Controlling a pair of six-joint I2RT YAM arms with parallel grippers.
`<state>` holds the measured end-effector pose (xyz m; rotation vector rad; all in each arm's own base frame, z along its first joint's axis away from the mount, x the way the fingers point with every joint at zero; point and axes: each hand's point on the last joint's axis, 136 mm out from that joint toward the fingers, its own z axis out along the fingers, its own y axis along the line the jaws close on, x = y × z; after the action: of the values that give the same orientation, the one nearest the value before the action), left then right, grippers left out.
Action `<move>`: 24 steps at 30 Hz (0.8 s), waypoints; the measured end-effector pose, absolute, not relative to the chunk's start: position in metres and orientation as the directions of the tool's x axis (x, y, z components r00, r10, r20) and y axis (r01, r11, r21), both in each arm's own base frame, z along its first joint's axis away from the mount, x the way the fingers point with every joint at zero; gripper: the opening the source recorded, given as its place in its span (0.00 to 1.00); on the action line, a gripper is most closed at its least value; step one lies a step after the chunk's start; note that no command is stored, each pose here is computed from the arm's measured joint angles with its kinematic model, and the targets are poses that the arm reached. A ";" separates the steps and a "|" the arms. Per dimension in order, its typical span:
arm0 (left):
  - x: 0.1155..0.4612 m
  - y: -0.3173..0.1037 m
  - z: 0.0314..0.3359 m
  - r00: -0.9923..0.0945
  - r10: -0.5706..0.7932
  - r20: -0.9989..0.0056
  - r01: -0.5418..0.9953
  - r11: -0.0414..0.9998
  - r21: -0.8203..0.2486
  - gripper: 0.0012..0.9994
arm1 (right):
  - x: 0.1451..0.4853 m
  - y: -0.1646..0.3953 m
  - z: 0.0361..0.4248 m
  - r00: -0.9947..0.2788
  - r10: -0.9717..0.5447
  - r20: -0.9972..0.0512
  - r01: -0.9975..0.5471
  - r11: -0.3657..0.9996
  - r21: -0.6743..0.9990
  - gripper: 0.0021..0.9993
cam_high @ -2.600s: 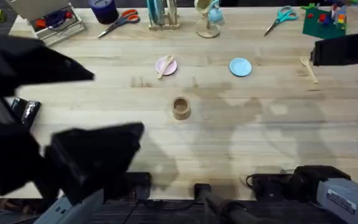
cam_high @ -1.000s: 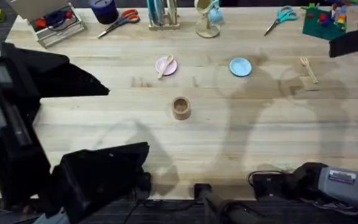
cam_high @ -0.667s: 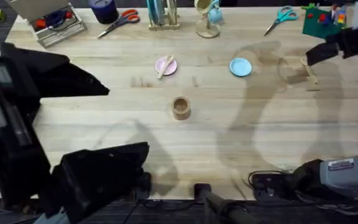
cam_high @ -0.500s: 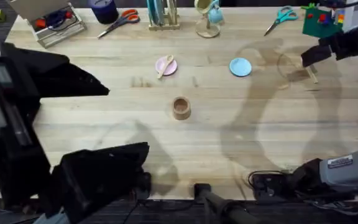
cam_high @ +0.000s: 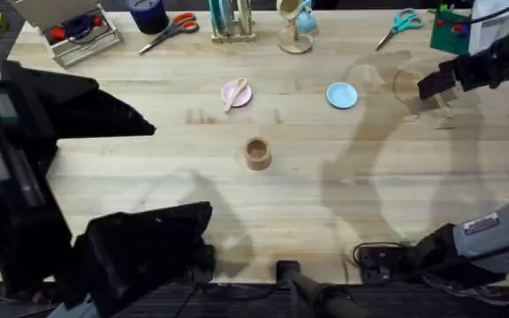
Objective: Pick up a utensil and set it on the pink plate, then put the other utensil in the container.
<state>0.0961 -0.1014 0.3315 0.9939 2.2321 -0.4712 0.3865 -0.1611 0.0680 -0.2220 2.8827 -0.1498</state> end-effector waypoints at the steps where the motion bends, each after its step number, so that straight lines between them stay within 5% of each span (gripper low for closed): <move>1: 0.096 -0.101 0.331 -0.508 0.528 -0.681 0.758 0.649 -0.062 0.99 | 0.387 -0.161 0.065 -0.959 -0.162 -0.231 -0.138 0.983 -0.117 1.00; 24: 0.096 -0.101 0.331 -0.508 0.528 -0.681 0.758 0.649 -0.062 0.99 | 0.400 -0.170 0.039 -0.978 -0.098 -0.183 -0.098 0.995 -0.008 0.99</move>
<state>0.0961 -0.1014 0.3315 0.9939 2.2320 -0.4712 0.4005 -0.1699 0.0386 -0.1463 2.9542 0.0010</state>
